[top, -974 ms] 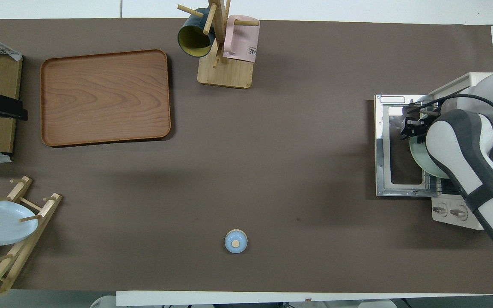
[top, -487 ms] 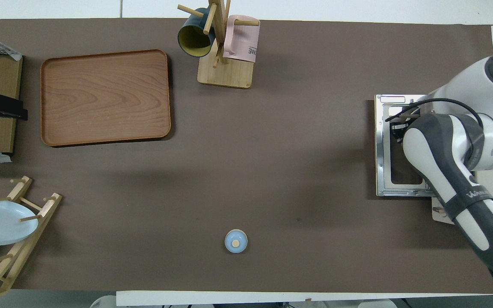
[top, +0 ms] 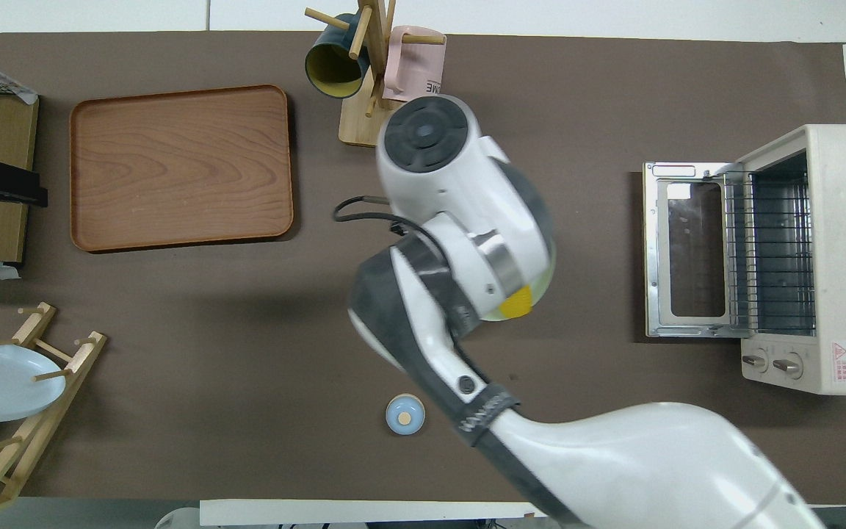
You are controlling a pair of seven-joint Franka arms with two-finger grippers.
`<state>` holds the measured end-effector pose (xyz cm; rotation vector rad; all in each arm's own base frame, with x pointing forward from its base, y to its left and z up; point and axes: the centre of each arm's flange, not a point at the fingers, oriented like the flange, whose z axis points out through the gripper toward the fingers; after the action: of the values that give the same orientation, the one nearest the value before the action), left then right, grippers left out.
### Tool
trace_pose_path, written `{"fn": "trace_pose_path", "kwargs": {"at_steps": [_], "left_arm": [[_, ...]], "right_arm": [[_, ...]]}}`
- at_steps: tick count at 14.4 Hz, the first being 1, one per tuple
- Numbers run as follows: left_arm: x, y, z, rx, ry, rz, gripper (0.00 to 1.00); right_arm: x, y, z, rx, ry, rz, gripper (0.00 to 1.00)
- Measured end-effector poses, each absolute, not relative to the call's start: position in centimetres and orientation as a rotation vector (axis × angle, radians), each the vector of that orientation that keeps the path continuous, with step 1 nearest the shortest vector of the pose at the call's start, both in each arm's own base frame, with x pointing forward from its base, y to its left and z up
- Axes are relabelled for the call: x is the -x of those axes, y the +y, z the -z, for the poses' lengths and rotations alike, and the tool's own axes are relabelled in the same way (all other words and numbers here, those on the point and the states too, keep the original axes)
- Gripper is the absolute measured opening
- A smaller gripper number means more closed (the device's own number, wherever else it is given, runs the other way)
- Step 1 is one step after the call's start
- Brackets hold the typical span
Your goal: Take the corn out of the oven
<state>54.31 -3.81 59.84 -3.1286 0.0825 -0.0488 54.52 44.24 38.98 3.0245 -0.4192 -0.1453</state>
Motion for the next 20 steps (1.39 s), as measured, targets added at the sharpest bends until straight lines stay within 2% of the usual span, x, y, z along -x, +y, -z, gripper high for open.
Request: {"fn": "trace_pose_path", "kwargs": {"at_steps": [3,4,6,7,8,10,11,13,14,18,19,20], "left_arm": [[-54.3,-3.9,-59.8,3.129,0.084,0.048,1.00],[-54.2,-4.2,-59.8,3.130,0.087,0.043,1.00],[-53.9,-6.0,-59.2,3.130,0.119,0.022,1.00],[-53.5,-7.3,-58.4,3.141,0.128,0.012,1.00],[-53.0,-9.2,-56.9,3.168,0.123,0.027,1.00],[-51.2,-16.8,-52.1,3.215,0.022,0.123,1.00],[-49.5,-21.9,-48.9,3.234,-0.036,0.157,1.00],[-46.0,-32.3,-42.4,3.277,-0.159,0.168,1.00],[-45.1,-35.9,-40.1,3.293,-0.197,0.159,1.00],[-43.7,-43.8,-35.2,3.327,-0.154,0.131,1.00],[-43.1,-44.8,-33.9,3.326,-0.140,0.115,0.93],[-42.7,-45.5,-32.6,3.320,-0.131,0.098,0.81]], "right_arm": [[-54.1,50.1,-34.3,-3.069,-0.444,0.076,0.06],[-54.5,50.2,-34.3,-3.076,-0.449,0.069,0.14],[-55.8,49.0,-36.4,-3.070,-0.483,0.056,0.36],[-57.0,47.2,-38.5,-3.066,-0.497,0.043,0.44],[-58.7,44.1,-41.2,-3.069,-0.496,0.035,0.44],[-61.4,35.5,-45.2,-3.065,-0.455,0.067,0.42],[-62.2,30.4,-45.8,-3.072,-0.413,0.085,0.34],[-62.1,20.5,-43.9,-3.089,-0.314,0.100,0.06],[-61.3,16.9,-41.9,-3.085,-0.293,0.104,0.01],[-57.9,8.2,-34.4,-3.064,-0.213,0.134,0.01],[-57.7,6.9,-33.4,-3.062,-0.206,0.139,0.01],[-57.7,5.8,-32.5,-3.059,-0.202,0.152,0.01]]}}
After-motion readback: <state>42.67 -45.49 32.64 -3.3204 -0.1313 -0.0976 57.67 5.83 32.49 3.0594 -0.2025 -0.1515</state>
